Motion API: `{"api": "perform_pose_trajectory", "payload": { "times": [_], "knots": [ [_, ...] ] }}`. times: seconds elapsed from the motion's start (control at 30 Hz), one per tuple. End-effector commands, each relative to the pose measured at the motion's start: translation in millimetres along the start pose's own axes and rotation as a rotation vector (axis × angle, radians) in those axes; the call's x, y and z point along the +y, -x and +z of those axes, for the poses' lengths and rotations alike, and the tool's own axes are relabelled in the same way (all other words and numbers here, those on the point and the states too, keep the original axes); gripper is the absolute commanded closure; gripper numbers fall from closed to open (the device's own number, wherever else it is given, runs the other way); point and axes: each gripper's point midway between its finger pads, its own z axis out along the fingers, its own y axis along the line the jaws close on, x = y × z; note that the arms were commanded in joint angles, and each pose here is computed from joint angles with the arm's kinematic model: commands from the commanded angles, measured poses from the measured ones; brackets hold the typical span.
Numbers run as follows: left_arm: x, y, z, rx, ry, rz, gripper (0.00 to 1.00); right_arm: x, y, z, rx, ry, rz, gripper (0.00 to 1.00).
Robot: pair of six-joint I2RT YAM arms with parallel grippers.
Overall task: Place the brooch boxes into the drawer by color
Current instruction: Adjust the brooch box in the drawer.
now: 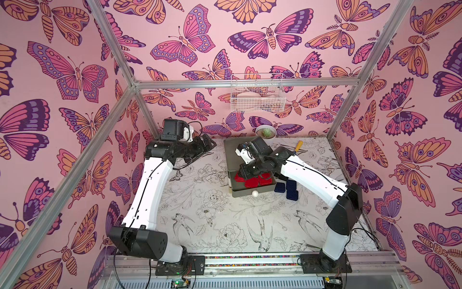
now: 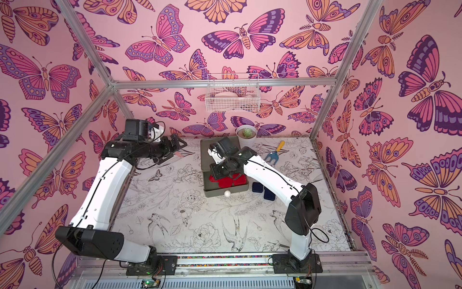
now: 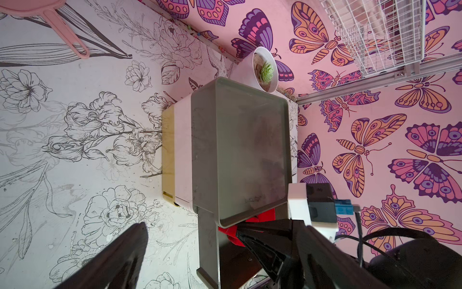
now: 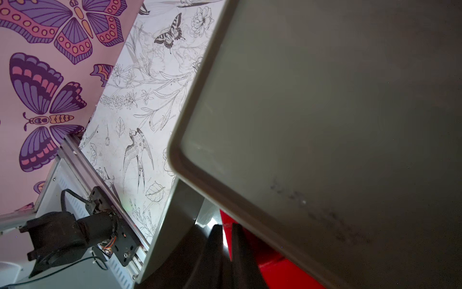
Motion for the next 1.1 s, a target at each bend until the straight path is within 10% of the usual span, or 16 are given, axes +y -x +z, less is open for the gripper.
{"api": "perform_pose_trajectory", "payload": {
  "times": [0.0,0.3,1.07],
  "knots": [
    [0,0,-4,-0.008,-0.007,0.017,0.01,17,10,-28,-0.062,0.048,-0.05,0.75],
    [2,-2,-2,-0.003,-0.003,0.017,0.0,5,-27,-39,0.001,0.014,-0.011,1.0],
    [8,-5,1,0.009,0.009,0.014,0.0,1,-12,-8,0.037,0.021,0.001,1.0]
  ]
}}
